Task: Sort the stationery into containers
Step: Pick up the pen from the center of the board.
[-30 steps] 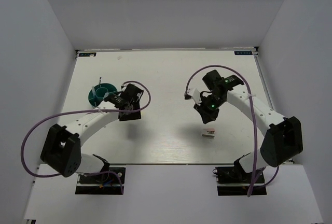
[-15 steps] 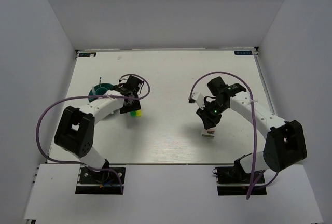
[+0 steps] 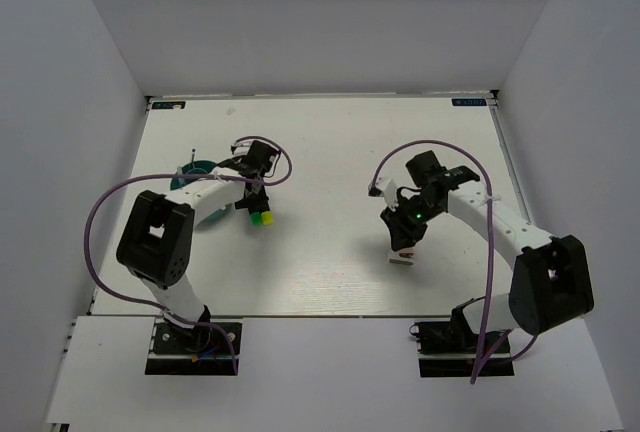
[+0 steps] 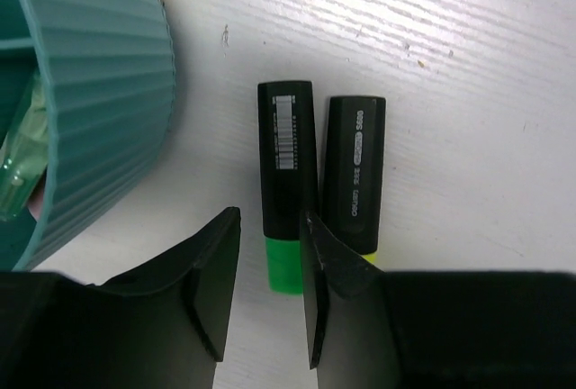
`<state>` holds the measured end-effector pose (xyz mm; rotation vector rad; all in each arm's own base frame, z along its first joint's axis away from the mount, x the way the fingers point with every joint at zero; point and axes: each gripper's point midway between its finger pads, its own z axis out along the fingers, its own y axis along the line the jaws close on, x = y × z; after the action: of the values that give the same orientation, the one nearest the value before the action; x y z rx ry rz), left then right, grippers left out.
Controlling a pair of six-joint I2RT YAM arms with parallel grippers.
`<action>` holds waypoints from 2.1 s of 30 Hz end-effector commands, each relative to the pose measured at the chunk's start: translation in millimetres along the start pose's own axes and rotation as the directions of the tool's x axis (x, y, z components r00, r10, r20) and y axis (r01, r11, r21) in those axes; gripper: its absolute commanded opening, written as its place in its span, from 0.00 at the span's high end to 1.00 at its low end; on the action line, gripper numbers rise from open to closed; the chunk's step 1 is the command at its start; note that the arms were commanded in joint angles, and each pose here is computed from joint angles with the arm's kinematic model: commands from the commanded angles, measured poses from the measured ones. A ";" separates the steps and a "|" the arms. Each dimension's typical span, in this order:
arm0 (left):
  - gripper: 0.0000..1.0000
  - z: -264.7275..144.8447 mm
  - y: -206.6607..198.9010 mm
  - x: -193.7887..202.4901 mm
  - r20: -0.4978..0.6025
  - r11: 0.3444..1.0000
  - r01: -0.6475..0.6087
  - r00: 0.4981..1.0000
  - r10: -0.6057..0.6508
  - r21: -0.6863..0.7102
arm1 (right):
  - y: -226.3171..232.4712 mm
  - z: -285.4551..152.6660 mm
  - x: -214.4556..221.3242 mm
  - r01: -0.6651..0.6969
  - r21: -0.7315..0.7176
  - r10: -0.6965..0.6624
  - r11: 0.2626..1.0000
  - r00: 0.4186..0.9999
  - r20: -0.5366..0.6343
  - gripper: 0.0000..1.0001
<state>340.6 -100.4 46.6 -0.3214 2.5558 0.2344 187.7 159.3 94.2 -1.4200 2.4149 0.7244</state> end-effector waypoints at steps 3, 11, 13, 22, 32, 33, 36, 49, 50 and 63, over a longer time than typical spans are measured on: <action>0.52 3.9 -4.6 -25.4 0.095 1.000 0.008 0.995 -0.007 -0.011 | 4.8 1.4 -5.6 -0.019 -0.045 0.021 0.999 0.999 0.049 0.71; 0.51 15.7 -8.0 -31.5 0.114 0.999 -0.003 0.993 0.007 -0.036 | 6.4 0.3 -4.6 -0.037 -0.067 0.042 0.997 0.997 0.065 0.71; 0.51 18.9 -8.8 -34.6 0.128 0.999 -0.005 0.992 0.011 -0.051 | 7.5 2.1 -2.6 -0.040 -0.080 0.046 0.996 0.997 0.066 0.69; 0.51 30.9 -6.3 -31.0 0.121 0.997 -0.020 0.992 0.029 -0.076 | 7.9 -0.6 -1.7 -0.058 -0.103 0.067 0.993 0.994 0.085 0.68; 0.45 43.6 -3.7 -11.5 0.122 0.999 0.018 0.993 -0.013 -0.043 | 8.1 -5.1 -0.4 -0.068 -0.129 0.082 0.989 0.992 0.101 0.67; 0.45 45.6 -2.5 -4.8 0.114 0.999 0.015 0.993 -0.011 -0.039 | 9.7 -5.0 -0.4 -0.070 -0.138 0.084 0.988 0.991 0.101 0.67; 0.45 49.8 -2.8 3.1 0.102 0.999 0.022 0.995 -0.019 -0.028 | 10.3 -6.7 -0.3 -0.073 -0.144 0.089 0.987 0.990 0.108 0.67; 0.46 57.2 -11.1 34.0 0.046 0.996 0.071 0.996 -0.074 0.058 | 10.7 -13.3 -4.0 -0.089 -0.173 0.114 0.981 0.984 0.137 0.65; 0.46 58.4 -9.2 37.5 0.038 0.996 0.071 0.997 -0.073 0.054 | 9.9 -14.0 -3.4 -0.093 -0.170 0.117 0.981 0.984 0.138 0.65; 0.81 56.8 -12.4 40.3 0.013 0.998 0.040 0.999 -0.041 0.058 | 8.3 -18.1 -4.9 -0.109 -0.184 0.139 0.977 0.978 0.159 0.65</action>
<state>382.2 -102.1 15.5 -0.4083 2.3148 0.1516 181.6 153.0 103.6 -1.2180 2.4048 1.0260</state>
